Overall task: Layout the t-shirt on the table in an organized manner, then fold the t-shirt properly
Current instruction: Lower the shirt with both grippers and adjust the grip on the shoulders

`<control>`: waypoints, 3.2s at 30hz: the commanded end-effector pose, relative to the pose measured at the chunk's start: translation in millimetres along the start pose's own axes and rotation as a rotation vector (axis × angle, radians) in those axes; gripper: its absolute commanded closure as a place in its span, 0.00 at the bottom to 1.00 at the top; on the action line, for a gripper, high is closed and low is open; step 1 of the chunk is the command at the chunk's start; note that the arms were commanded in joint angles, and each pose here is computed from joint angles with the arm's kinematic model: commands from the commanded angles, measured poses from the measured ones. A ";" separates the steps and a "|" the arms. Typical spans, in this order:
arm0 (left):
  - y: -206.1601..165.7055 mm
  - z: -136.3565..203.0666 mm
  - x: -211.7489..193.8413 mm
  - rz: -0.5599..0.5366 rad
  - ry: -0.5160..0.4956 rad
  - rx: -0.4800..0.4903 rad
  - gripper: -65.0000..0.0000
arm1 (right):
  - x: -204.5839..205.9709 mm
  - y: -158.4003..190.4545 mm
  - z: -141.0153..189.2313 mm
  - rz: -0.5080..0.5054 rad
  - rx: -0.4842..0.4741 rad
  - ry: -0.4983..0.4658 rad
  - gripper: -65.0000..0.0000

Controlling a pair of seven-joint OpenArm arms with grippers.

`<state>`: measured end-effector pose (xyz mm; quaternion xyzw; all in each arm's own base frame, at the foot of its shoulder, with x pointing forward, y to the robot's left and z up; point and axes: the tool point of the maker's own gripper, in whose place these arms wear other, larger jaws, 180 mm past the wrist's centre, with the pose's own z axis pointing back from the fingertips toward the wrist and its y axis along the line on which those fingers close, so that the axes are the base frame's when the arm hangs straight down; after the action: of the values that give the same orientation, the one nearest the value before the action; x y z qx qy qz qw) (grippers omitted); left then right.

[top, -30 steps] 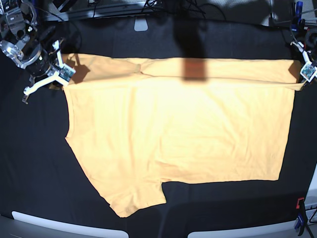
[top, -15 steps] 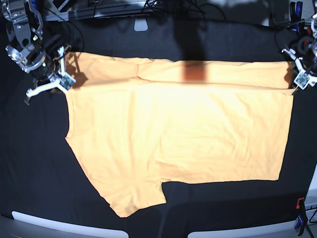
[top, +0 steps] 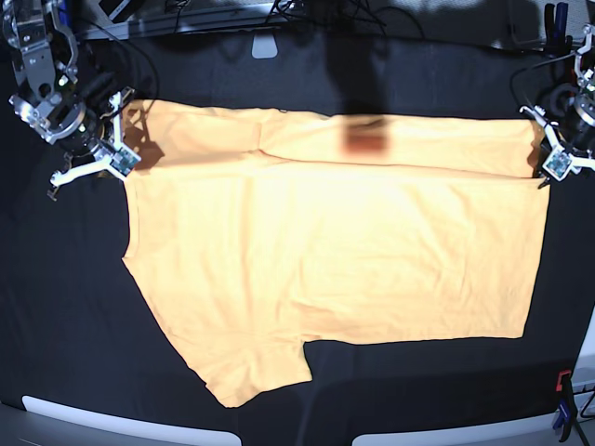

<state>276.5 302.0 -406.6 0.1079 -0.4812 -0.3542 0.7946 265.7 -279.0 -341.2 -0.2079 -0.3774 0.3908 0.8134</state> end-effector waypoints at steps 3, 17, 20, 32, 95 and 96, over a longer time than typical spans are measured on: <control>12.2 -3.2 12.2 0.001 -0.042 0.039 1.00 | 0.2 -12.5 -8.5 -0.016 -0.011 -0.002 1.00; 12.4 -7.8 14.4 0.013 -0.038 0.048 1.00 | 19.2 6.7 -34.3 0.030 0.061 -0.015 1.00; 14.5 -9.0 16.4 0.013 -0.042 0.052 1.00 | 17.9 6.8 -34.3 0.031 0.061 -0.008 1.00; 22.5 -13.1 23.3 0.009 -0.056 0.068 1.00 | 8.4 -0.2 -33.1 0.048 0.052 0.034 0.78; -29.2 63.4 -37.4 -0.541 0.119 -0.253 0.77 | 2.4 -7.2 41.1 -0.060 0.017 0.030 0.64; -28.9 63.5 -37.7 -0.541 0.121 -0.252 0.80 | 2.2 -7.1 41.1 -0.060 0.018 0.031 0.64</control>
<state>196.0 312.8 -420.7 0.1499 -0.3388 -0.5953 0.7130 232.1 -281.9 -320.7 -0.1914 -0.3538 0.3590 0.8422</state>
